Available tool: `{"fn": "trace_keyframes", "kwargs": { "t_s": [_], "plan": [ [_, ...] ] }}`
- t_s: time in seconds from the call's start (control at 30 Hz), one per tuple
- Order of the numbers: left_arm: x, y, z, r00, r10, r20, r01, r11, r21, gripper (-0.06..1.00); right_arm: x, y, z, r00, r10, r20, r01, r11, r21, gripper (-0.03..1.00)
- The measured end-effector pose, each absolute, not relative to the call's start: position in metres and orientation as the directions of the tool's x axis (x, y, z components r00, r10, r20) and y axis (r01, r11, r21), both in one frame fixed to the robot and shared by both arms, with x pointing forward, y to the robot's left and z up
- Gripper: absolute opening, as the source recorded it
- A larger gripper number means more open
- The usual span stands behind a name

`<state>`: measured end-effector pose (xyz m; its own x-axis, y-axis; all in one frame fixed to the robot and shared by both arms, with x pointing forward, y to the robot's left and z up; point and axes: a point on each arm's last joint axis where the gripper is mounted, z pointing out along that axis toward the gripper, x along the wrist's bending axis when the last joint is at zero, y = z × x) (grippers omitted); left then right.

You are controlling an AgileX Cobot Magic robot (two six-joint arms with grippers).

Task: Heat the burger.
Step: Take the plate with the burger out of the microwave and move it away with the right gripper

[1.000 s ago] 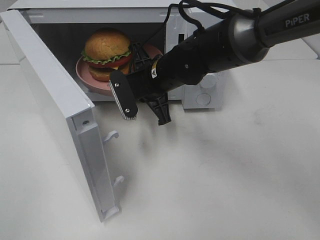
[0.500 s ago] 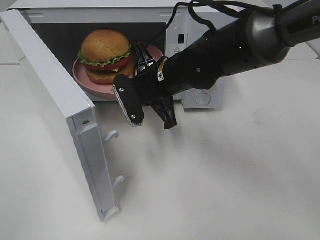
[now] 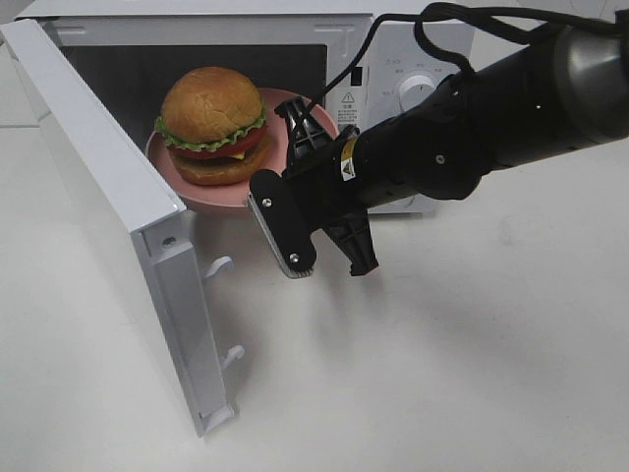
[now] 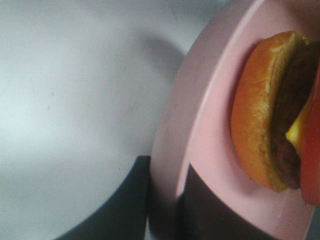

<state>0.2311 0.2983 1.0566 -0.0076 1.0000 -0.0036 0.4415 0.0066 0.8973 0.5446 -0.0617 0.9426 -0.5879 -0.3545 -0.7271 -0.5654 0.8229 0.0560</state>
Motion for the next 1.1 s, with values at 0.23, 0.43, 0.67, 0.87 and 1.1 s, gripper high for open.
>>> {"fn": "trace_keyframes", "kwargs": {
  "t_s": [0.23, 0.43, 0.67, 0.87, 1.1],
  "plan": [
    [0.231, 0.298, 1.057, -0.008, 1.000, -0.004, 0.441, 0.007, 0.897, 0.99, 0.528, -0.077, 0.947, -0.585, -0.365, -0.724, -0.569, 0.821, 0.046, 0.15],
    [0.231, 0.298, 1.057, -0.008, 1.000, -0.004, 0.441, 0.007, 0.897, 0.99, 0.509, -0.095, 0.953, -0.592, -0.366, -0.718, -0.565, 0.824, 0.045, 0.15],
    [0.231, 0.298, 1.057, -0.008, 1.000, -0.004, 0.441, 0.007, 0.897, 0.99, 0.486, -0.114, 0.956, -0.619, -0.350, -0.704, -0.543, 0.837, 0.061, 0.15],
    [0.231, 0.298, 1.057, -0.008, 1.000, -0.004, 0.441, 0.007, 0.897, 0.99, 0.460, -0.136, 0.958, -0.638, -0.331, -0.695, -0.523, 0.849, 0.076, 0.15],
    [0.231, 0.298, 1.057, -0.008, 1.000, -0.004, 0.441, 0.007, 0.897, 0.99, 0.437, -0.154, 0.963, -0.640, -0.313, -0.702, -0.512, 0.854, 0.086, 0.15]
  ]
}}
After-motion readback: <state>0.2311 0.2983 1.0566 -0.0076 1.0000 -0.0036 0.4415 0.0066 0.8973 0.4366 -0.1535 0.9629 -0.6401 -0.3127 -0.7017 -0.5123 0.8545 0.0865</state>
